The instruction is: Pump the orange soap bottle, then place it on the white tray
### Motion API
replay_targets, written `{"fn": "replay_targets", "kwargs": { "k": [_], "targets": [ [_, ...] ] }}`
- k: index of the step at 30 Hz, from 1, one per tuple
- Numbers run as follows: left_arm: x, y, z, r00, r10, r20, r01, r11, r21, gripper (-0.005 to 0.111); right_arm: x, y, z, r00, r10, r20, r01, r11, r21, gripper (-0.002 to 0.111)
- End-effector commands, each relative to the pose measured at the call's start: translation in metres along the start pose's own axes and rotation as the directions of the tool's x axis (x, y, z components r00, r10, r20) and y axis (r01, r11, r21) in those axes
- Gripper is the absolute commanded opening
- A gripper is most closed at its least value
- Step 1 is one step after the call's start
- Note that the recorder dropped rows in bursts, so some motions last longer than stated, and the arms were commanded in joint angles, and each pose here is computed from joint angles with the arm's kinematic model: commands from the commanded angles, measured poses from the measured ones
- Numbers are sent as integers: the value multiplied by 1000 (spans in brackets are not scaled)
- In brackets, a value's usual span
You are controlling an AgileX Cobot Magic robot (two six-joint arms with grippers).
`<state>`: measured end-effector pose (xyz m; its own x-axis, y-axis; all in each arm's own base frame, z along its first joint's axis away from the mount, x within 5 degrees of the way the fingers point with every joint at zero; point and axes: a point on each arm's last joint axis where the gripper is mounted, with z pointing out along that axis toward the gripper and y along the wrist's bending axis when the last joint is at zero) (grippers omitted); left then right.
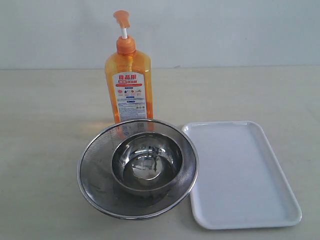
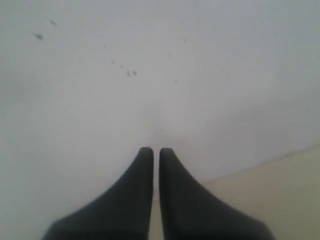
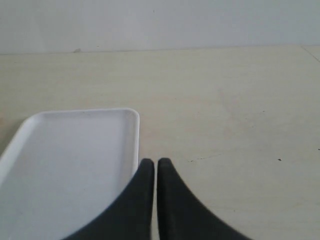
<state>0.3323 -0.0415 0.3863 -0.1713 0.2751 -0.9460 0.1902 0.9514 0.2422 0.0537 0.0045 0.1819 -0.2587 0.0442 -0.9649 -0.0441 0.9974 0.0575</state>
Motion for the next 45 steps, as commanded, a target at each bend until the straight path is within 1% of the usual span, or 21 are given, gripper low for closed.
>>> {"fn": "replay_targets", "kwargs": {
  "k": [1,3,5,8,10,11,12,13,14,15,16,17,22,24,27,30,32,34,36,39,45],
  "targets": [
    [44,-5,60,973,99,-207,-85,993,76,5,-1,0,0,1000,-9,14,9,1000,5,0],
    [67,1,77,941,157,-300,-128,985,115,5,-1,0,0,1000,-9,14,9,1000,5,0],
    [91,9,89,909,172,-379,-124,981,148,5,-1,0,0,1000,-9,14,9,1000,5,0],
    [114,17,101,903,79,-422,-14,988,155,5,-1,0,0,1000,-7,14,7,1000,5,0],
    [123,13,106,907,67,-416,35,972,233,5,-1,0,0,1000,-7,14,7,1000,5,0],
    [126,6,107,914,116,-388,22,943,333,5,-1,0,0,1000,-7,14,7,1000,5,0],
    [129,-3,106,925,184,-332,-8,884,467,5,-1,0,0,1000,-7,14,7,1000,5,0],
    [130,-9,105,937,229,-265,-40,822,568,5,-1,0,0,1000,-7,14,7,1000,5,0],
    [132,-16,102,950,256,-177,-71,731,678,5,-1,0,0,1000,-7,14,7,1000,5,0],
    [134,-20,99,961,257,-99,-97,652,752,5,-1,0,0,1000,-9,14,9,1000,5,0],
    [135,-22,97,970,233,-65,-94,610,787,5,-1,0,0,1000,-9,14,9,1000,5,0],
    [138,-19,97,977,202,-69,-67,598,799,5,-1,0,0,1000,-9,14,9,1000,5,0],
    [159,13,91,979,163,-127,4,601,799,5,-1,0,0,1000,-7,14,7,1000,5,0],
    [164,29,81,985,119,-123,36,561,827,5,-1,0,0,1000,-7,14,7,1000,5,0],
    [174,57,75,991,73,-112,42,622,782,5,-1,0,0,1000,-7,14,7,1000,5,0],
    [183,70,73,995,-24,-99,89,668,739,5,-1,0,0,1000,-10,14,10,1000,5,0],
    [192,68,75,994,-68,-91,113,676,728,5,-1,0,0,1000,-10,14,10,1000,5,0],
    [201,60,78,994,-76,-82,112,666,738,5,-1,0,0,1000,-7,14,7,1000,5,0],
    [209,46,84,996,-61,-65,89,643,761,5,-1,0,0,1000,-7,14,7,1000,5,0],
    [219,27,93,993,-69,-94,117,600,792,5,-1,0,0,1000,-7,14,7,1000,5,0],
    [217,-10,103,993,-58,-99,115,524,844,5,-1,0,0,1000,-10,14,10,1000,5,0]
  ]
}}
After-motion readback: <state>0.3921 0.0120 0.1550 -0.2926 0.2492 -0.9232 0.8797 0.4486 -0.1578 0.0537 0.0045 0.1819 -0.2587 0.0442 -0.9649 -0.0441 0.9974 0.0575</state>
